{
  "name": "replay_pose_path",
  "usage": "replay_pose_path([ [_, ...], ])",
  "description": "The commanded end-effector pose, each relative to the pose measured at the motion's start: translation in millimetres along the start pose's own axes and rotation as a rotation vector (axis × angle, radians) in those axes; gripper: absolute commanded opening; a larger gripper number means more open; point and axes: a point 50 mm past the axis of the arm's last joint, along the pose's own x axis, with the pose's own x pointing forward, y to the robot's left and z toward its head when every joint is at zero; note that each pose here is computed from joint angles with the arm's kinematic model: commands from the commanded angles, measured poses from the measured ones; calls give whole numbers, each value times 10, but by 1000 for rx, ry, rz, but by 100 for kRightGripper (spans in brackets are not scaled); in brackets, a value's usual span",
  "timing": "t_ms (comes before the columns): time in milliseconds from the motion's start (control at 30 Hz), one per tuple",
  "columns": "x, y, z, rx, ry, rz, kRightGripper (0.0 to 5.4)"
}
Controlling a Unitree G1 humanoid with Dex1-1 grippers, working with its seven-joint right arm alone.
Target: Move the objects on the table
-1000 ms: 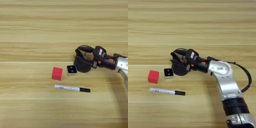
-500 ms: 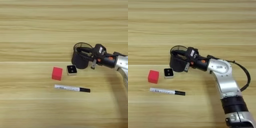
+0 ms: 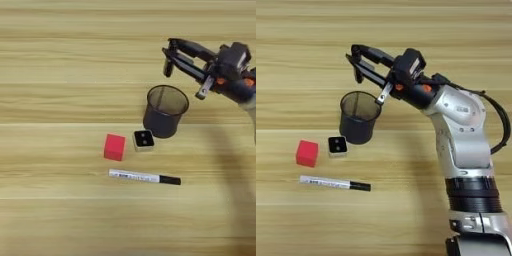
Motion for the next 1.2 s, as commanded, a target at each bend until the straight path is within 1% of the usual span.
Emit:
replay_pose_path([
  [33,80,-94,423,-51,-131,47,80],
  [200,27,20,474,22,-152,151,80],
  [267,-11,72,489,75,-160,205,80],
  [333,-39,94,514,111,-171,237,80],
  [533,-108,148,542,176,-158,323,80],
  [600,-126,160,492,181,-117,334,80],
  [800,-174,200,372,166,2,383,80],
  [900,-208,244,323,180,35,414,80],
  [1067,-255,282,245,185,93,439,80],
  [1200,-311,352,89,194,186,469,80],
])
